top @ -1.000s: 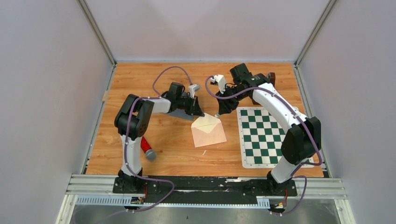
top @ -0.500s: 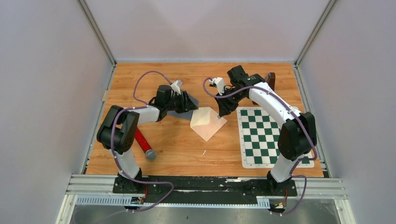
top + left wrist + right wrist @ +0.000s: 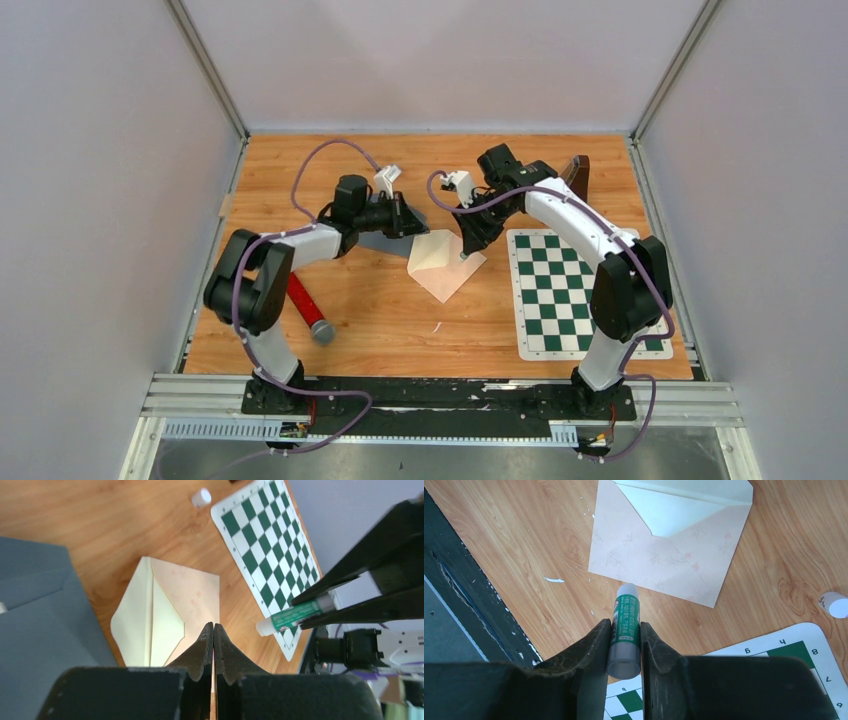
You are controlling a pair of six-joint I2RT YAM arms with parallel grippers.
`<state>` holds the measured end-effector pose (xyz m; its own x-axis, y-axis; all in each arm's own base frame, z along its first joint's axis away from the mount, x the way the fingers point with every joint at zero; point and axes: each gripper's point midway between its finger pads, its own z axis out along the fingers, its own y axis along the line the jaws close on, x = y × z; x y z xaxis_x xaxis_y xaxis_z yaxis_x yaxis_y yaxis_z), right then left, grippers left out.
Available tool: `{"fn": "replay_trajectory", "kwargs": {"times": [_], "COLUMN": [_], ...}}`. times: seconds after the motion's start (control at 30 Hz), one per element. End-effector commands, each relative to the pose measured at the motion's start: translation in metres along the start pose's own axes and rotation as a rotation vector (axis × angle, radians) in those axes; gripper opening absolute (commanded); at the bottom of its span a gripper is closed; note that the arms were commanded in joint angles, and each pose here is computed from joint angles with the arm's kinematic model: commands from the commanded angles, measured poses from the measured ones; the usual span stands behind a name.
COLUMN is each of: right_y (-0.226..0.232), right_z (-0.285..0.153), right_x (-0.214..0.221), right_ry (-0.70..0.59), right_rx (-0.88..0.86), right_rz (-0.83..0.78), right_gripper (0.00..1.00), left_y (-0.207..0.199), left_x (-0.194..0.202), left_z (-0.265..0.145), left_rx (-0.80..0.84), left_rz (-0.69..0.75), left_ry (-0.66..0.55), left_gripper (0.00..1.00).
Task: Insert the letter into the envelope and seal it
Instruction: Paint the envelope at the center of the board.
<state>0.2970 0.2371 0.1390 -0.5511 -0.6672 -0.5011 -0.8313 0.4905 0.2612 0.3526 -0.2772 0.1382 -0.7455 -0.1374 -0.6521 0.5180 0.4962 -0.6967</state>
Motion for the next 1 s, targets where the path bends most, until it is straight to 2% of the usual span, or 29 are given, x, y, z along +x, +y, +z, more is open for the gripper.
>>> {"fn": "replay_trajectory", "kwargs": {"times": [0.0, 0.13, 0.47, 0.97], "right_y": [0.004, 0.008, -0.001, -0.012], "right_z": [-0.003, 0.007, 0.035, 0.063], "right_x": [-0.019, -0.019, -0.018, -0.021], "right_ry": [-0.049, -0.026, 0.077, 0.146], "right_rx": [0.011, 0.014, 0.099, 0.112], "right_rz": [-0.02, -0.046, -0.143, -0.159], "right_gripper": [0.0, 0.0, 0.0, 0.0], "left_y": [0.001, 0.014, 0.047, 0.065], "left_x": [0.013, 0.032, 0.066, 0.083], "left_z": [0.026, 0.046, 0.062, 0.069], "left_rx": [0.102, 0.119, -0.007, -0.089], "left_rz": [-0.058, -0.108, -0.138, -0.163], "left_ry": [0.099, 0.165, 0.236, 0.298], "left_gripper": [0.03, 0.01, 0.0, 0.0]}}
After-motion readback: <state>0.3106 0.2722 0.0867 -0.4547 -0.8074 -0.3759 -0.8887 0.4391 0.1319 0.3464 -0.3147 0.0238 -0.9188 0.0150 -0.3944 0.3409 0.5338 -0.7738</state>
